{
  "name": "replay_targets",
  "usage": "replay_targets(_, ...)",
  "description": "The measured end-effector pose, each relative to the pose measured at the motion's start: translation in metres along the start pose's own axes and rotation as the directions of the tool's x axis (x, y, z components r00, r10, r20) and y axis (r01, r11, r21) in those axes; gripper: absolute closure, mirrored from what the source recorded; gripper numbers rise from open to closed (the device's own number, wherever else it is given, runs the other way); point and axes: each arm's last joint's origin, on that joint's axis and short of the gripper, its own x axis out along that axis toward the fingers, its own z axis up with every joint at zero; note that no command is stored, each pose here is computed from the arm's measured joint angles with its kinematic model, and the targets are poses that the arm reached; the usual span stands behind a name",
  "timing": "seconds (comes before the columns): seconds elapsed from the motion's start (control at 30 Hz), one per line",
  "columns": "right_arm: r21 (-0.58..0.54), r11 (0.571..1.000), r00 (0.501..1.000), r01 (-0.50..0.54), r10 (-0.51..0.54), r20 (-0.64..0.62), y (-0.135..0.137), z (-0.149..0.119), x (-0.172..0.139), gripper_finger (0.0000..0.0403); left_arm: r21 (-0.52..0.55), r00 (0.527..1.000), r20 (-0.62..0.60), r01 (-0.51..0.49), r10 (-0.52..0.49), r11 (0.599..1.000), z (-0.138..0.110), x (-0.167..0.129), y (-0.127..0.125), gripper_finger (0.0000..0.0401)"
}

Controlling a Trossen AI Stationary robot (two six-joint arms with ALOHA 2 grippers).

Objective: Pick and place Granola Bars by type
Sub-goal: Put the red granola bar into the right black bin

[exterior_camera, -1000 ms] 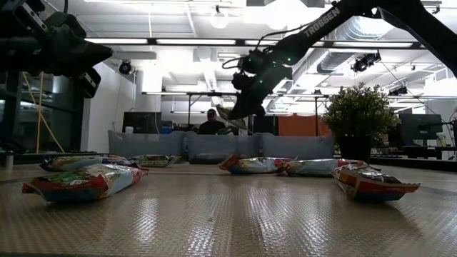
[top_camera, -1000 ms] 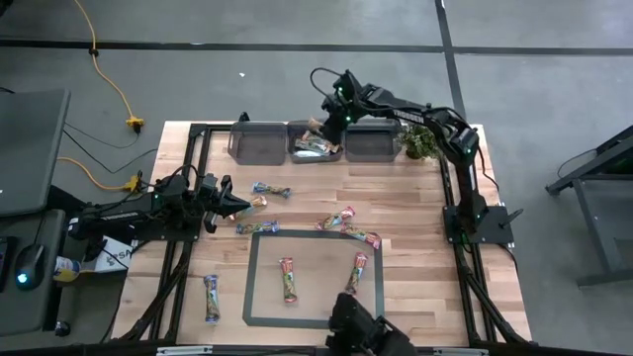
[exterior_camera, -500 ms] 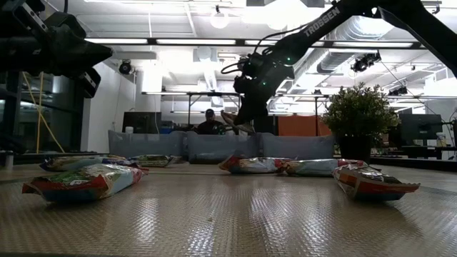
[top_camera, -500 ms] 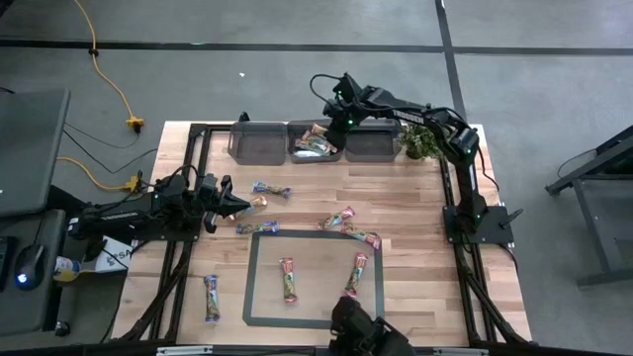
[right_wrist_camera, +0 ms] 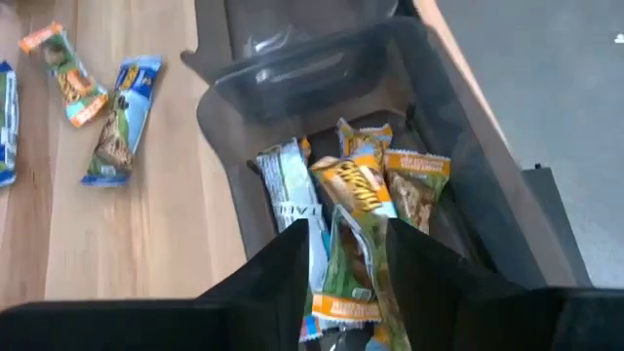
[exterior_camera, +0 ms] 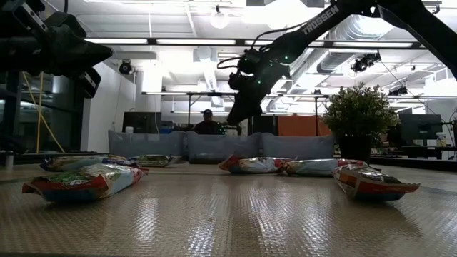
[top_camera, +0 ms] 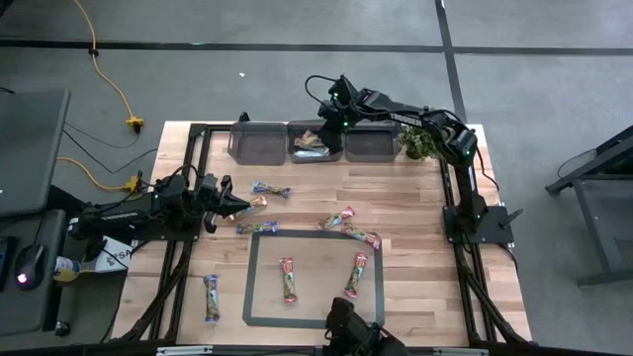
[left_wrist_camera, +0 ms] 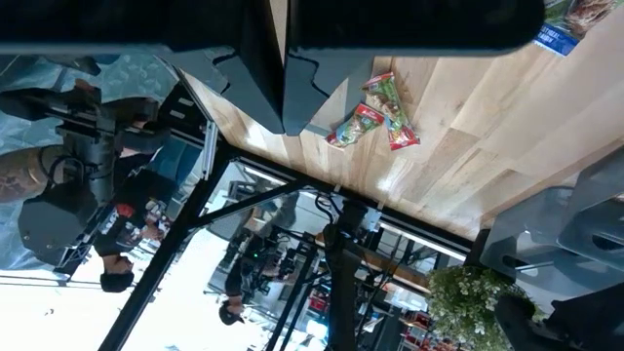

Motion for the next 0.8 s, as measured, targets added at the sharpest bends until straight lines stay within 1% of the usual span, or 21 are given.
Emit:
replay_targets(0.17, 0.006, 1.0, 0.998, 0.005, -0.005, 0.063, 0.002, 0.007, 0.001, 0.0262, 0.0, 1.0, 0.0, 0.0, 0.0, 1.0, 0.0, 0.0, 0.0, 0.04)
replay_targets(0.4, 0.023, 0.997, 0.984, -0.077, 0.072, 0.165, 0.015, 0.02, 0.005, 0.0249, 0.0, 1.0, 0.0, 0.0, 0.0, 1.0, 0.0, 0.0, 0.0, 0.04)
replay_targets(0.6, -0.012, 0.994, 0.98, -0.11, 0.11, 0.168, 0.034, 0.024, 0.012, 0.0249, 0.0, 1.0, 0.0, 0.0, 0.0, 1.0, 0.0, 0.0, 0.0, 0.04)
replay_targets(0.7, -0.027, 0.987, 0.973, -0.158, 0.16, 0.168, 0.042, 0.025, 0.014, 0.0249, 0.0, 1.0, 0.0, 0.0, 0.0, 1.0, 0.0, 0.0, 0.0, 0.04)
replay_targets(0.8, -0.017, 0.982, 0.968, -0.189, 0.19, 0.163, 0.047, 0.026, 0.01, 0.0249, 0.0, 1.0, 0.0, 0.0, 0.0, 1.0, 0.0, 0.0, 0.0, 0.04)
